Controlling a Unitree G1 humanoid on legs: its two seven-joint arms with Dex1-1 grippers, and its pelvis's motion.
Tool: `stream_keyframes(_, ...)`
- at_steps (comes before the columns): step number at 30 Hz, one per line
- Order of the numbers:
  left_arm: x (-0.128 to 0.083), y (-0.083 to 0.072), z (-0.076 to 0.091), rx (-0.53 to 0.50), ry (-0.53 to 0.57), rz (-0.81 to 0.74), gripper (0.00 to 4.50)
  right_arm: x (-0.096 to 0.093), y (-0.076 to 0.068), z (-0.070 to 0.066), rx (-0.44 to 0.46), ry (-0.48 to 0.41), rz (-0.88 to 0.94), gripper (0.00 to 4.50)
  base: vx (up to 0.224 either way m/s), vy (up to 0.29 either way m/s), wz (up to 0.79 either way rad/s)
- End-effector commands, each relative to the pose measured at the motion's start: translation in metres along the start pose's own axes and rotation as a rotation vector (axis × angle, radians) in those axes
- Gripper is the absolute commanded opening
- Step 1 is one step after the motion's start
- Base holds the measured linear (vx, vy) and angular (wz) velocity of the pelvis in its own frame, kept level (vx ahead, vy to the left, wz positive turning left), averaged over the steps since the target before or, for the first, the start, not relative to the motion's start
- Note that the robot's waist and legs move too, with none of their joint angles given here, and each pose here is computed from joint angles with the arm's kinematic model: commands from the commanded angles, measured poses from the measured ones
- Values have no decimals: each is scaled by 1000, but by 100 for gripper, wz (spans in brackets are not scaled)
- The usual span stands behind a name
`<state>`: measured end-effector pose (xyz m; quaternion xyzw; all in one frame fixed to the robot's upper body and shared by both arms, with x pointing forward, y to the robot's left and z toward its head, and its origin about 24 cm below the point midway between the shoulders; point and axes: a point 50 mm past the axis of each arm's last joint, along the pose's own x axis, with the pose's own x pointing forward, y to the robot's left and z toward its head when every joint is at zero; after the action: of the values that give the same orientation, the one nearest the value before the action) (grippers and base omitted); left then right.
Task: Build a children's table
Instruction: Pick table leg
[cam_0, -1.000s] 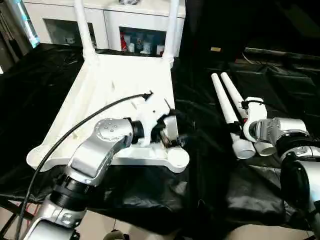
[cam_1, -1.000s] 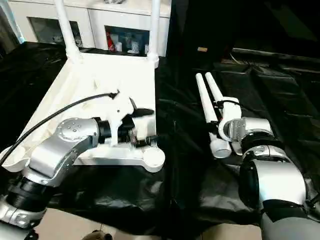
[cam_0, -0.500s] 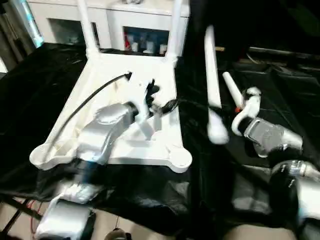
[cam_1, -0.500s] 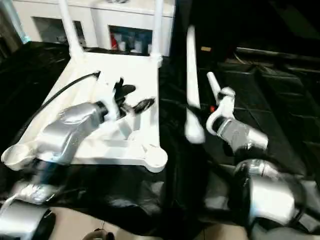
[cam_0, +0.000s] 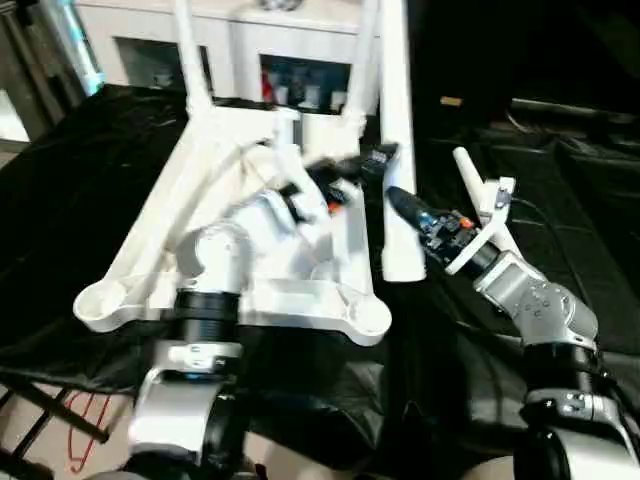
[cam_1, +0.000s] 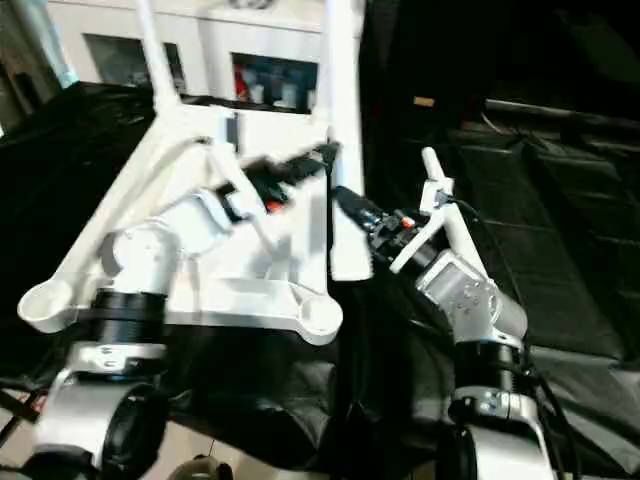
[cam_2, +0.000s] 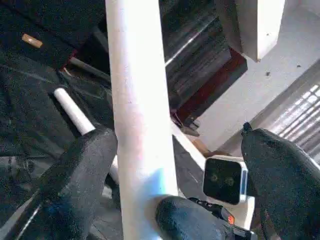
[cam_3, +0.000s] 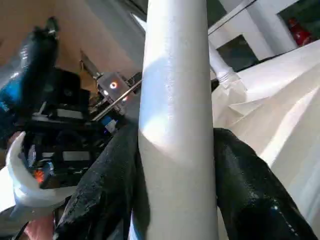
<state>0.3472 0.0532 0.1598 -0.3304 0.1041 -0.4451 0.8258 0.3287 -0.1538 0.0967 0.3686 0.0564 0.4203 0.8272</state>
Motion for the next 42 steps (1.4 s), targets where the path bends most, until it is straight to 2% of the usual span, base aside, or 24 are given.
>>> stream_keyframes(1, 4, -13, 6, -11, -4, -59, 450, 1, 7, 2, -13, 13, 16, 184, 0, 0, 0)
stream_keyframes(12, 1, -8, -1, 9, 23, -3, 450, 9, 23, -6, 0, 77, 117, 184, 0, 0, 0)
stream_keyframes(13, 1, -7, 0, 9, 23, 4, 423, 9, 24, -6, 1, 82, 127, 184, 0, 0, 0)
stream_keyframes(18, 0, -3, 2, -4, 6, 27, 397, 13, 28, -8, 3, 99, 136, 184, 0, 0, 0)
stream_keyframes(20, 0, -6, 4, -12, -5, 3, 375, 13, 27, -11, 2, 129, 127, 184, 0, 0, 0)
stream_keyframes(22, 0, -7, 4, -13, -7, -5, 374, 12, 27, -13, 7, 155, 130, 184, 0, 0, 0)
stream_keyframes(26, 0, -9, 4, -17, -13, -19, 336, 14, 28, -13, 29, 151, 128, 184, 0, 0, 0)
stream_keyframes(29, 0, -10, 4, -21, -15, -27, 332, 15, 29, -10, 32, 138, 130, 184, 0, 0, 0)
stream_keyframes(30, 1, -10, 4, -21, -15, -29, 299, 16, 29, -10, 28, 140, 126, 184, 0, 0, 0)
stream_keyframes(32, 1, -11, 3, -23, -16, -31, 294, 15, 28, -10, 20, 146, 125, 184, 0, 0, 0)
stream_keyframes(33, 0, -11, 3, -23, -15, -31, 295, 15, 28, -10, 17, 148, 123, 219, 0, 0, 0)
stream_keyframes(35, 0, -10, 3, -24, -16, -29, 265, 15, 28, -11, 17, 149, 122, 254, 0, 0, 0)
stream_keyframes(36, -1, -9, 3, -26, -17, -27, 249, 15, 27, -11, 15, 147, 119, 259, 0, 0, 0)
stream_keyframes(39, -1, -9, 4, -28, -21, -24, 254, 15, 27, -11, 20, 145, 118, 270, 0, 0, 0)
stream_keyframes(42, 0, -8, 4, -23, -28, -19, 204, 15, 27, -12, 22, 160, 116, 299, 0, 0, 0)
